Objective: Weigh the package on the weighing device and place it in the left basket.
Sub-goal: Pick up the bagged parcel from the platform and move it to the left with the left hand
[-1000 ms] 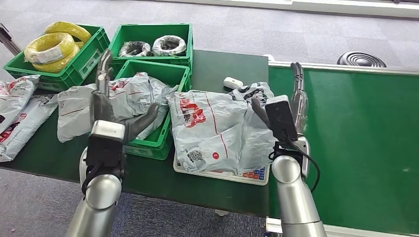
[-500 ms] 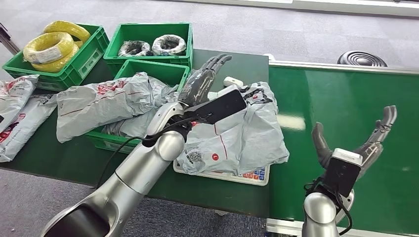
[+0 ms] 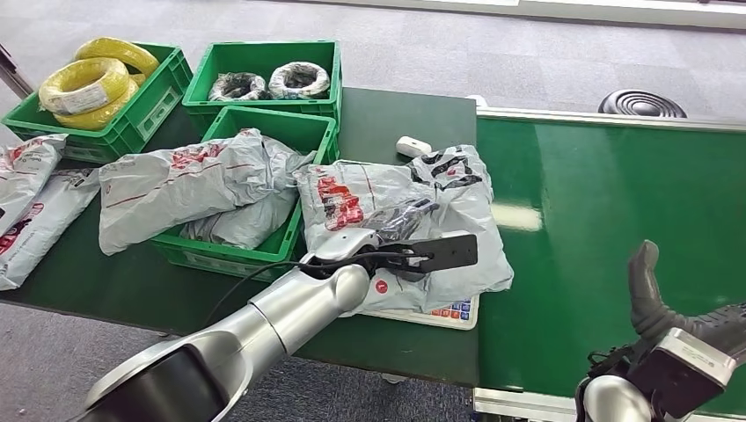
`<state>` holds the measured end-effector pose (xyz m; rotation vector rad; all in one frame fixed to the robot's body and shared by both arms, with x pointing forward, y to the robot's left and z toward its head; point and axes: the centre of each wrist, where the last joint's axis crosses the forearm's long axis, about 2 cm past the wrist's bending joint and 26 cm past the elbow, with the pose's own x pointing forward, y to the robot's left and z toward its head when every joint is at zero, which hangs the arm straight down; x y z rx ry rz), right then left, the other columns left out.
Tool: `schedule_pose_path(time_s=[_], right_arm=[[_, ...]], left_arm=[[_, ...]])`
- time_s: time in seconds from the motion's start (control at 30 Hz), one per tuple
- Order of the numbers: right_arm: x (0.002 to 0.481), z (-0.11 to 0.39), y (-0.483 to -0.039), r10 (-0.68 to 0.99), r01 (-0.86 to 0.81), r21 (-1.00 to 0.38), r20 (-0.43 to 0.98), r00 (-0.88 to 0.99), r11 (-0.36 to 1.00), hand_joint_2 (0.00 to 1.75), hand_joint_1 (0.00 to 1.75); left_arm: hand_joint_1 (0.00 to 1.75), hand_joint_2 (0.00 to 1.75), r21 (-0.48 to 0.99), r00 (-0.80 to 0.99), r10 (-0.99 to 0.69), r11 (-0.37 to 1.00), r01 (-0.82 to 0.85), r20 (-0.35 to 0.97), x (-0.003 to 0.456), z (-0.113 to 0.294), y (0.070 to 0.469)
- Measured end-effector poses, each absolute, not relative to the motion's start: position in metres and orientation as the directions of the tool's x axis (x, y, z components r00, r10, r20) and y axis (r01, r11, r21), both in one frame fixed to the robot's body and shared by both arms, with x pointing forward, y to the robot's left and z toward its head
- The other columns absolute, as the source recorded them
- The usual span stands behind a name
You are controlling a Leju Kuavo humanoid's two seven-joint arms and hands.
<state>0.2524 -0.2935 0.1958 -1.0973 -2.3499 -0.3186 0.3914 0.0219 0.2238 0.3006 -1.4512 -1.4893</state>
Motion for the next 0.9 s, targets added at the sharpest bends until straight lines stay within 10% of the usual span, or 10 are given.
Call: schedule_pose_path(time_s=[0.37, 0.5, 0.53, 0.9], right_arm=[[0.246, 0.198, -0.295, 0.649, 0.783, 0.015, 0.55, -0.525, 0.621, 1.75, 0.0], [0.246, 0.198, -0.295, 0.65, 0.785, 0.018, 0.549, -0.525, 0.619, 1.75, 0.0], [0.246, 0.198, -0.295, 0.65, 0.785, 0.02, 0.549, -0.526, 0.619, 1.75, 0.0], [0.247, 0.2, -0.294, 0.645, 0.792, 0.009, 0.574, -0.504, 0.61, 1.75, 0.0]], left_arm=[[0.0, 1.75, 0.871, -0.484, -0.818, 0.04, 0.49, 0.31, 0.388, 0.201, 0.027], [1.48, 1.75, 0.873, -0.489, -0.821, 0.021, 0.488, 0.293, 0.388, 0.2, 0.027], [1.61, 1.75, 0.874, -0.494, -0.822, 0.008, 0.487, 0.283, 0.388, 0.199, 0.026], [1.61, 1.75, 0.914, -0.545, -0.811, -0.034, 0.405, 0.211, 0.383, 0.201, 0.019]])
